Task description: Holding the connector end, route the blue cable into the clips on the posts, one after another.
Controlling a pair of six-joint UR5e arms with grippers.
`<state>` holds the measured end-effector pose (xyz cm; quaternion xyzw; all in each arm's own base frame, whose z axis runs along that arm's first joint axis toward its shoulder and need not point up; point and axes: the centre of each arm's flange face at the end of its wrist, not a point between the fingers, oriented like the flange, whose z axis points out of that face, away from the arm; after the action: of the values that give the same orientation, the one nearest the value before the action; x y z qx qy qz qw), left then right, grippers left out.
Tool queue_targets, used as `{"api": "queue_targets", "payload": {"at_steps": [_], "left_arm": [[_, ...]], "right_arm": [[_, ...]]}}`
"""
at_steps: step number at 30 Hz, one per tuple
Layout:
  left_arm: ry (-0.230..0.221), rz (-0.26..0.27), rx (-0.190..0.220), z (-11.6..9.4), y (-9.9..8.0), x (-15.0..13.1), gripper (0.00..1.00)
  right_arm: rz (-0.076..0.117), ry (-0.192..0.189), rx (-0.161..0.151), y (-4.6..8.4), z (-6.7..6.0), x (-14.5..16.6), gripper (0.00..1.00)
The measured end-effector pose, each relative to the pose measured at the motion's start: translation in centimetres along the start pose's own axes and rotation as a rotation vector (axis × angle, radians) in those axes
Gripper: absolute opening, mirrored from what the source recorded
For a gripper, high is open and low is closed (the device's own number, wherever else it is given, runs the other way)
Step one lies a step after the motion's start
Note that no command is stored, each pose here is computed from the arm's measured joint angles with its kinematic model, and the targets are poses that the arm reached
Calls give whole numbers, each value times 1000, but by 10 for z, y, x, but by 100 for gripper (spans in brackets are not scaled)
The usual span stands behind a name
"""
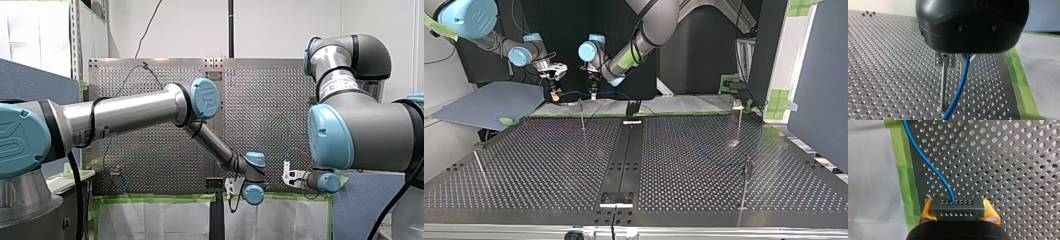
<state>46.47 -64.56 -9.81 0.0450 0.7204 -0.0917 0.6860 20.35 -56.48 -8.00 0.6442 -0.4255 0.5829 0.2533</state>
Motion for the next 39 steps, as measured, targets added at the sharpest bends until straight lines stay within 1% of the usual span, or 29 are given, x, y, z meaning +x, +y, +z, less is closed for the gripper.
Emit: {"api": "queue_targets", "payload": {"at_steps": [4,9,14,20,24,29,33,39], "left_arm": [[0,-5,0,6,3,8,2],[1,-7,-3,12,7,13,2],[-3,-17,4,16,7,11,2],[-8,-31,12,18,5,9,2],[-15,-39,17,20,1,5,2],[-18,-42,23,23,1,3,2],[-17,-41,20,25,3,3,2],[-17,-41,16,28,6,2,2]], "right_arm": [[1,0,6,0,3,2,0],[-7,-2,15,-4,5,3,0],[-25,-10,22,-7,8,4,0],[-29,-12,29,-9,11,6,0],[-31,-8,40,-12,13,7,0],[-43,-10,52,-15,20,11,0],[-42,-9,54,-15,22,13,0],[-39,2,51,-9,27,19,0]]}}
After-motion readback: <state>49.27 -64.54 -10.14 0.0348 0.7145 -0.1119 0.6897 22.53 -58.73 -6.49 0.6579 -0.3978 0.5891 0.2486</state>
